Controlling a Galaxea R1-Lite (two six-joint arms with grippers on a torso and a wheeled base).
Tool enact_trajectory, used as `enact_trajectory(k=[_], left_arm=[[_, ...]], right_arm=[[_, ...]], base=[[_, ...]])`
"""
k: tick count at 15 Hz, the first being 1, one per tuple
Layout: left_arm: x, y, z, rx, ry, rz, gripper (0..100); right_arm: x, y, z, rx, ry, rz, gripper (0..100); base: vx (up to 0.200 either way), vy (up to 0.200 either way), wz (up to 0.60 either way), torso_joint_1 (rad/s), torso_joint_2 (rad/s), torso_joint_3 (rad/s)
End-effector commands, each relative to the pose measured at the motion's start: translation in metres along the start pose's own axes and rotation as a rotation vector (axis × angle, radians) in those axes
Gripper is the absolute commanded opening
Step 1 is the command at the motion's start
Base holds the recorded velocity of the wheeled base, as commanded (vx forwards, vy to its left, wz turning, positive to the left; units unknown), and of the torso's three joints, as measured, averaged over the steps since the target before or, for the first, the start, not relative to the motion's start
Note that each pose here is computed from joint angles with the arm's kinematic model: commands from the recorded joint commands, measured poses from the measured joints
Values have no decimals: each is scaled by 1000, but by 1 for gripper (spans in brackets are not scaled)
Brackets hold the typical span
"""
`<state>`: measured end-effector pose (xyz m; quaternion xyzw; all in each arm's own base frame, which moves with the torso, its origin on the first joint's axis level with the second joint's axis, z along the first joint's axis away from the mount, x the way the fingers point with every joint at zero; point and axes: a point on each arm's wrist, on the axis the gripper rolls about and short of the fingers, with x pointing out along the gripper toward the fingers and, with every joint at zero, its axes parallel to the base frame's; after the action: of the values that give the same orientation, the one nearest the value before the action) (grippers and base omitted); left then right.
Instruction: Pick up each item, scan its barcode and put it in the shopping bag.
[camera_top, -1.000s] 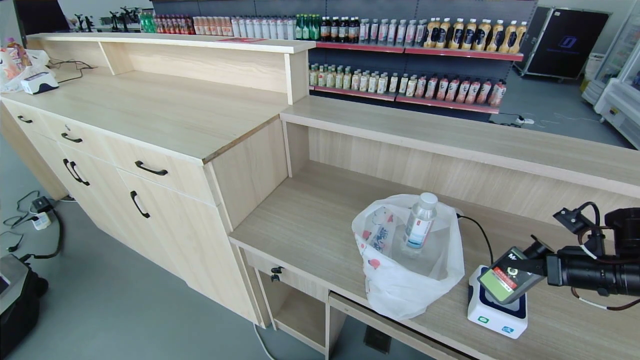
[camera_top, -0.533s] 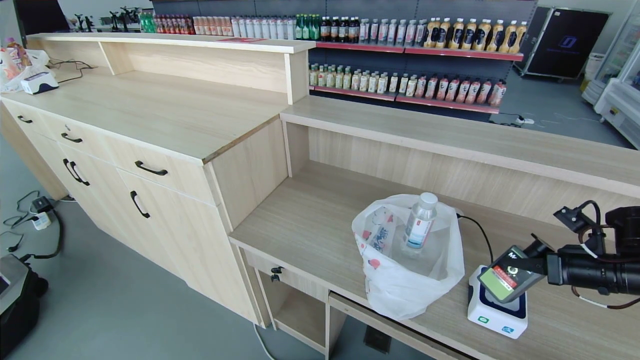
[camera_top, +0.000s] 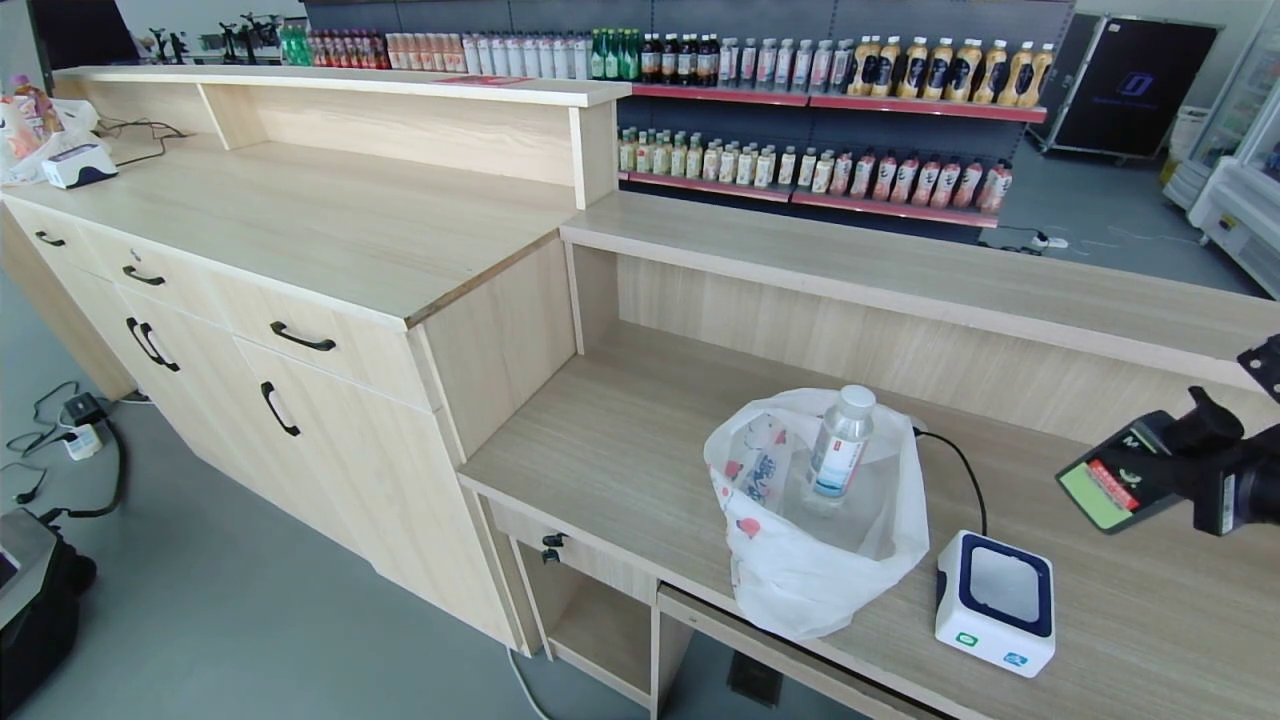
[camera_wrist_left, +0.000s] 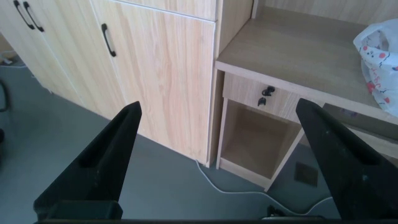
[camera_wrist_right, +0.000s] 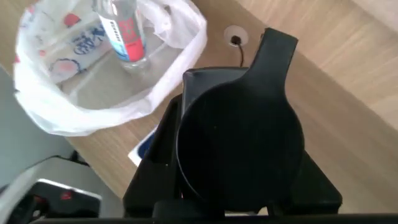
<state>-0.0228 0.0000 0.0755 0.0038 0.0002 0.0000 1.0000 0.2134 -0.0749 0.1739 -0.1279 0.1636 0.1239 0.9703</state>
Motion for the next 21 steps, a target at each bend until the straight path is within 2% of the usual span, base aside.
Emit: enact_trajectory(k=[1,2,5,9,11,12,13,16,21], left_arm=[[0,0,0,0,0,0,100],[0,0,0,0,0,0,100],[0,0,0,0,0,0,100],[0,0,0,0,0,0,100],[0,0,0,0,0,0,100],[0,0,0,0,0,0,100],[0,0,0,0,0,0,100],[0,0,0,0,0,0,100],[0,0,0,0,0,0,100]], right_arm=[[-30,3,-3,-164,-9,-167,0],[-31,2,-6,-218,7,-176,0],[-28,11,-3,-264,7,-164,0],[-7,14,-8,-241,37,-110,0],[6,14,-17,-212,58,-48,0],[17,14,-23,-192,57,25,0],[32,18,-32,-164,44,151,0],[69,32,-43,-175,11,317,0],[127,53,-60,-233,-34,432,0]], base=[[0,0,0,0,0,0],[0,0,0,0,0,0],[0,0,600,2,2,1],[0,0,450,5,1,2],[0,0,0,0,0,0],[0,0,0,0,0,0],[0,0,0,0,0,0],[0,0,0,0,0,0],[0,0,0,0,0,0]])
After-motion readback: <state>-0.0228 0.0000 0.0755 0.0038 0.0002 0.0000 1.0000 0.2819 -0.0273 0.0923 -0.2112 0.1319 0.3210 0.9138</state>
